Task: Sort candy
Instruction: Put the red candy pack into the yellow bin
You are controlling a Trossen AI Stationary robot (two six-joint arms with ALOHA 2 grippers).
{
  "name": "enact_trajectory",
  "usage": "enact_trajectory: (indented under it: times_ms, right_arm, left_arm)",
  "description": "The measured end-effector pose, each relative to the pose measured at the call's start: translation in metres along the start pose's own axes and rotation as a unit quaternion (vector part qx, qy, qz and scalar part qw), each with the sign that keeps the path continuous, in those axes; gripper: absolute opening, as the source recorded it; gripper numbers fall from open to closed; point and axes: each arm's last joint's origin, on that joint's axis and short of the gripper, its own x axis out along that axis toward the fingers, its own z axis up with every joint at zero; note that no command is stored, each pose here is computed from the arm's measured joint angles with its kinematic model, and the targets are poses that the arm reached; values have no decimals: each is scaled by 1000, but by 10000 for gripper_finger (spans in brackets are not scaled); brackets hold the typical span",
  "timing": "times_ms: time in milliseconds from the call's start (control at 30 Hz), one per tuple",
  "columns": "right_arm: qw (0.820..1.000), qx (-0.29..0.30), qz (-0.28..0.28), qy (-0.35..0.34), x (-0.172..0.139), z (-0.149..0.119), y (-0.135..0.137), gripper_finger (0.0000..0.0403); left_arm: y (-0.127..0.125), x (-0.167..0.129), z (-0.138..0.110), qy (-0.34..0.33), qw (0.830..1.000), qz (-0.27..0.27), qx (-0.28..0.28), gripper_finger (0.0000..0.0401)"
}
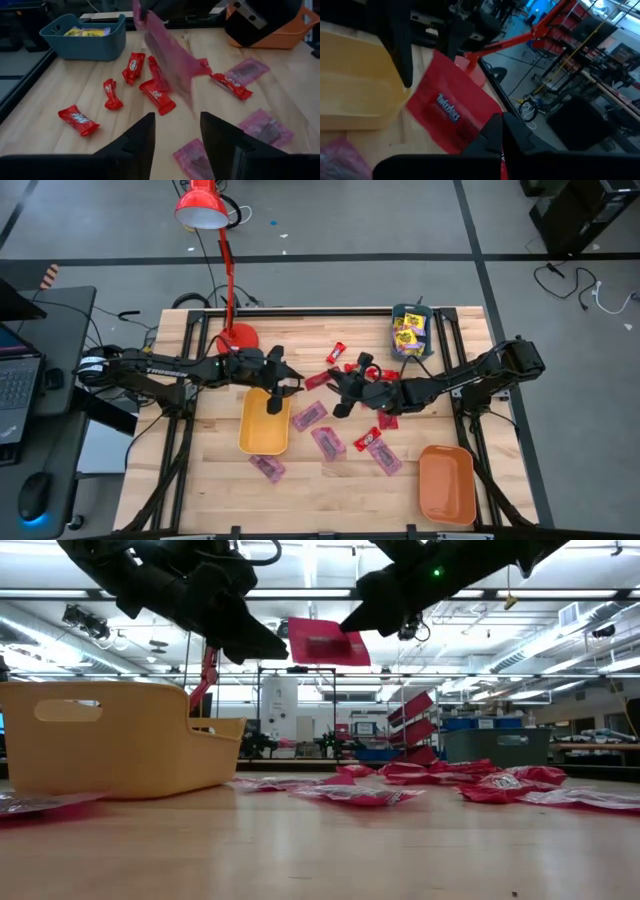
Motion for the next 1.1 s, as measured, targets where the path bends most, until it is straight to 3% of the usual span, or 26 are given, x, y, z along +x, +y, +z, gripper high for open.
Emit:
enact_trajectory:
  times_ms: [233, 500, 700, 833, 1033, 1100]
  right_arm:
    - [1000, 3, -7, -10, 2, 2, -3, 0]
    - [999, 12, -18, -26, 4, 6, -7, 0]
    - [999, 19, -22, -39, 4, 9, -9, 0]
    - [999, 19, -21, -39, 4, 9, -8, 0]
    - [999, 28, -20, -39, 4, 9, -8, 0]
    - [999, 31, -20, -39, 4, 9, -8, 0]
  left_arm:
    - [0, 0, 2, -12, 1000, -2, -1, 172]
    - [1, -1, 13, -70, 997, 2, -16, 173]
    - [2, -1, 15, -80, 996, 26, -28, 168]
    - [2, -1, 16, -80, 996, 26, -26, 134]
    - [3, -1, 15, -78, 996, 31, -26, 21]
    - [3, -1, 15, -78, 996, 31, -27, 9]
